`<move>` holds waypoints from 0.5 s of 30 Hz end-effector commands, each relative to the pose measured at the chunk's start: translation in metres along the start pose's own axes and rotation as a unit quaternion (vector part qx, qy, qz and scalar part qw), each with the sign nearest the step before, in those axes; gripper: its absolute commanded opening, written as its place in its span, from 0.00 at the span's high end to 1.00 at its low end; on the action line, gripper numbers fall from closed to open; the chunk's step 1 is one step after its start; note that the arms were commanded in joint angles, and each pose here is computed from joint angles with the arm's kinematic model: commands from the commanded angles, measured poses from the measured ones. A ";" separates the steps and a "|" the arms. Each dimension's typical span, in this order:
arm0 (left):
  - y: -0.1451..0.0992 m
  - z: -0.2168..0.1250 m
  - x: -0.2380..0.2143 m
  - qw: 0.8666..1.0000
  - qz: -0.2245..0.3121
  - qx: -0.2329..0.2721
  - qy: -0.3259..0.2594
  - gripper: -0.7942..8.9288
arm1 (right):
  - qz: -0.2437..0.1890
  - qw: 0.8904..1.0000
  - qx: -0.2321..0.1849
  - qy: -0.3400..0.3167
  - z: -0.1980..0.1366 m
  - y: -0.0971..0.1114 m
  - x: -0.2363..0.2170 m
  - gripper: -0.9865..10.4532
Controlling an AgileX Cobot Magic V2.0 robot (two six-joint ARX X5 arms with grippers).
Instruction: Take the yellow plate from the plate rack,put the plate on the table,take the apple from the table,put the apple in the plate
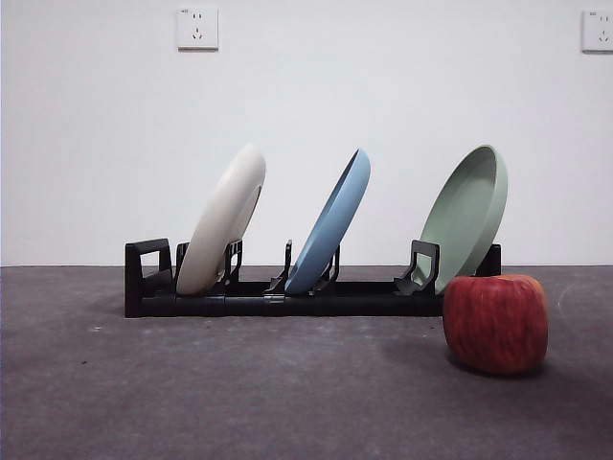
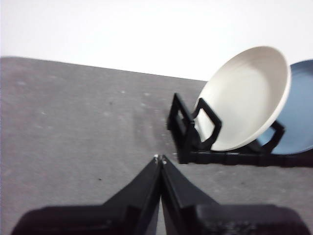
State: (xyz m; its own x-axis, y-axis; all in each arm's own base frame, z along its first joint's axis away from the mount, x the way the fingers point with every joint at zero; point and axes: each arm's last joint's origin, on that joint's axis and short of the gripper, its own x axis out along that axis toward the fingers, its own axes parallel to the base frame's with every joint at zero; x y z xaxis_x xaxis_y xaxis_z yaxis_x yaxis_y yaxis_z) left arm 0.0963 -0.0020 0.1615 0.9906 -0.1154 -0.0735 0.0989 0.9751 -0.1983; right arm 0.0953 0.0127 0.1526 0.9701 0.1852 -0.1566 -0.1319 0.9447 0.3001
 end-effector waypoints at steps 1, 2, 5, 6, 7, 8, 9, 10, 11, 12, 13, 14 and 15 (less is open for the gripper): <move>-0.003 0.013 -0.003 0.999 -0.006 -0.046 -0.012 0.92 | 0.002 0.999 0.036 -0.007 0.007 0.002 -0.002 0.93; -0.005 0.022 -0.004 0.999 -0.007 -0.048 -0.012 0.92 | 0.003 0.999 0.036 -0.010 0.013 0.004 -0.003 0.93; -0.011 0.050 -0.004 0.999 -0.016 -0.049 0.000 0.92 | 0.003 0.999 0.044 -0.008 0.035 0.011 -0.005 0.93; -0.013 0.059 -0.002 0.999 -0.021 -0.049 0.005 0.92 | 0.002 0.999 0.044 -0.005 0.043 0.013 -0.004 0.93; -0.015 0.071 0.001 0.998 -0.032 -0.048 0.013 0.92 | 0.003 0.999 0.044 0.001 0.053 0.016 -0.003 0.93; -0.017 0.079 0.005 0.998 -0.039 -0.049 0.021 0.92 | 0.010 0.999 0.045 0.013 0.062 0.020 -0.002 0.93; -0.019 0.090 0.011 0.997 -0.049 -0.051 0.034 0.92 | 0.013 0.998 0.045 0.031 0.073 0.023 0.001 0.93; -0.020 0.098 0.018 0.996 -0.060 -0.054 0.049 0.92 | 0.019 0.998 0.037 0.051 0.083 0.027 0.005 0.93; -0.021 0.104 0.024 0.994 -0.069 -0.057 0.062 0.92 | 0.026 0.997 0.030 0.066 0.090 0.029 0.008 0.93; -0.022 0.108 0.029 0.992 -0.077 -0.060 0.075 0.92 | 0.032 0.996 0.025 0.079 0.096 0.031 0.011 0.93; -0.023 0.112 0.036 0.990 -0.086 -0.064 0.091 0.92 | 0.039 0.995 0.020 0.094 0.102 0.034 0.015 0.93; -0.023 0.116 0.042 0.988 -0.093 -0.067 0.105 0.92 | 0.045 0.993 0.016 0.106 0.107 0.035 0.019 0.93; -0.024 0.119 0.050 0.985 -0.104 -0.071 0.119 0.92 | 0.051 0.992 0.009 0.119 0.113 0.037 0.024 0.93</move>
State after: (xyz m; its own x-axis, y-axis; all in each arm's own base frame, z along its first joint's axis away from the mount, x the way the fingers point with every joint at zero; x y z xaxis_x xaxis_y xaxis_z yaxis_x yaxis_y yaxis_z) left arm 0.1484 -0.0077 0.2807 0.9122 -0.3486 -0.2154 0.2603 0.8990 -0.3523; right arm 0.1318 0.0212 0.2625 0.8837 0.3321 -0.3299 -0.2011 0.9057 0.3732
